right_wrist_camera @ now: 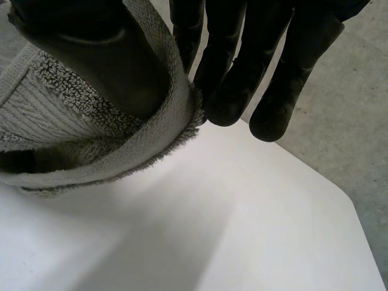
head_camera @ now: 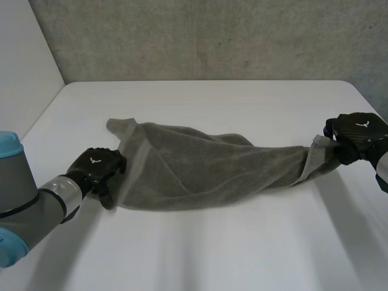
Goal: Fold the towel.
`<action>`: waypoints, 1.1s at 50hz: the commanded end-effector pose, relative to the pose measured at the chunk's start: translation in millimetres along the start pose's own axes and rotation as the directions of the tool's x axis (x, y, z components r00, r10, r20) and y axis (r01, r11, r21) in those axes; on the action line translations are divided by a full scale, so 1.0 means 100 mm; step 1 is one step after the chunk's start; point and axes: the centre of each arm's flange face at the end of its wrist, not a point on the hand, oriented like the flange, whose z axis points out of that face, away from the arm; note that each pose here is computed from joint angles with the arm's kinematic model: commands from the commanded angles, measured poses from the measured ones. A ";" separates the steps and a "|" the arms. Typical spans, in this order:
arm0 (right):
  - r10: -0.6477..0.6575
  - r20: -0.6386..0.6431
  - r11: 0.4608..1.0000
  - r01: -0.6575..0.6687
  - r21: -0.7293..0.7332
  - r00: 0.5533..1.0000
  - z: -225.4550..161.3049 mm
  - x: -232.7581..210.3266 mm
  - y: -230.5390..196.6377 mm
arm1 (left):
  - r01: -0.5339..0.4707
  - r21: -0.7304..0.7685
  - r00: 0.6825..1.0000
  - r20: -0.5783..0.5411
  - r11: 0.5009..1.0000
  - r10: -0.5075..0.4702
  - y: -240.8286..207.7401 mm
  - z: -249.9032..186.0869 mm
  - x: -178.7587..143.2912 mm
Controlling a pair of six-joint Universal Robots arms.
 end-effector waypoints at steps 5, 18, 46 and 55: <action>-0.004 -0.060 1.000 0.003 -0.009 0.998 0.08 0.15 0.08 | -0.018 -0.020 0.999 0.028 1.000 0.018 0.06 0.11 -0.15; -0.001 -0.047 1.000 0.000 -0.017 0.999 0.09 0.11 0.11 | -0.015 -0.032 1.000 0.024 0.999 0.016 0.11 0.29 -0.19; 0.002 -0.030 1.000 -0.003 -0.026 1.000 0.09 0.07 0.15 | -0.015 -0.040 1.000 0.027 0.999 0.016 0.16 0.50 -0.26; 0.003 -0.029 1.000 -0.004 -0.027 1.000 0.09 0.07 0.16 | -0.017 -0.036 0.999 0.030 0.999 0.018 0.14 0.53 -0.27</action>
